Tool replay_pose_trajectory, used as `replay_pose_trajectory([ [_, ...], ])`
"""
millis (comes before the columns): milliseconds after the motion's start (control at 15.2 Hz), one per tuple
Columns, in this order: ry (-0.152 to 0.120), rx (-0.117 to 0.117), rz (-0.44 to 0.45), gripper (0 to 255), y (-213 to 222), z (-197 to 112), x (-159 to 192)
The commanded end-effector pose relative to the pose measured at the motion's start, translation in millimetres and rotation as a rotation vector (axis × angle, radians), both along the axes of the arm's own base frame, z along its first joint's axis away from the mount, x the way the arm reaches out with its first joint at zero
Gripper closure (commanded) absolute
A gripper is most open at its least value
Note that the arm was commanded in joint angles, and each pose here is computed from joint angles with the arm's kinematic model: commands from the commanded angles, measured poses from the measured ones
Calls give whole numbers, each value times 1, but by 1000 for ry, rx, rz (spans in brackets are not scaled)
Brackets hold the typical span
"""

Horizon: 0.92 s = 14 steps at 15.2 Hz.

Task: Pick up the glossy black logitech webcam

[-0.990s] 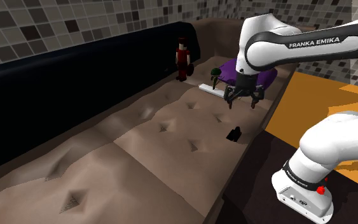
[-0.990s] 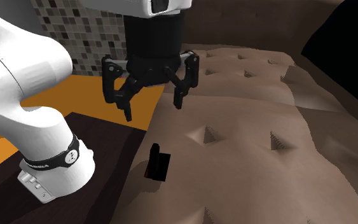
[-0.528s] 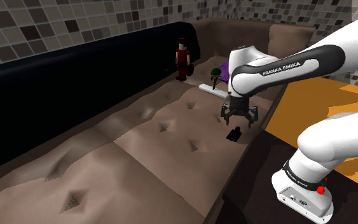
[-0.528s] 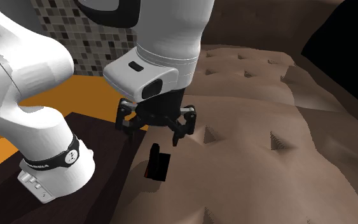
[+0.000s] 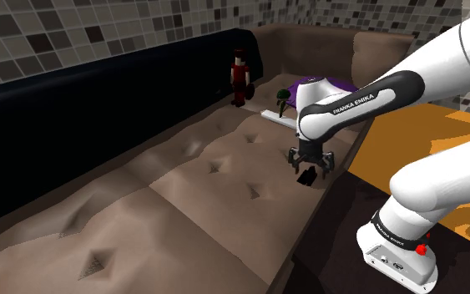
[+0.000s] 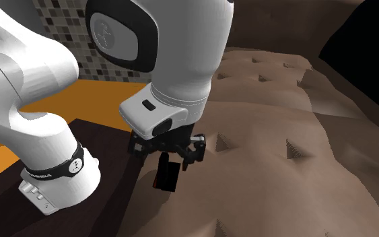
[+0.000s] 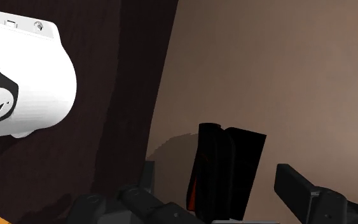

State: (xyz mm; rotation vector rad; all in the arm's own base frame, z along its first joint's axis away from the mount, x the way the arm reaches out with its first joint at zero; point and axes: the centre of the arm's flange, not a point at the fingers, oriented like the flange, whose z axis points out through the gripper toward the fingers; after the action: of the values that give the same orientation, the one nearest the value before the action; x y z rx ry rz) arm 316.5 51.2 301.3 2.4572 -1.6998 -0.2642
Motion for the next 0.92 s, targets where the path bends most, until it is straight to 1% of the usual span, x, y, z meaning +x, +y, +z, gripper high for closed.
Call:
replay_pose_trajectory([
  [0,-2,0,0,0,-1,-6,0],
  [66,-2,0,0,0,-1,-6,0],
  [132,-2,0,0,255,0,-6,0],
  [726,-2,0,0,255,-1,-6,0],
  [858,-2,0,0,255,-1,5,0],
])
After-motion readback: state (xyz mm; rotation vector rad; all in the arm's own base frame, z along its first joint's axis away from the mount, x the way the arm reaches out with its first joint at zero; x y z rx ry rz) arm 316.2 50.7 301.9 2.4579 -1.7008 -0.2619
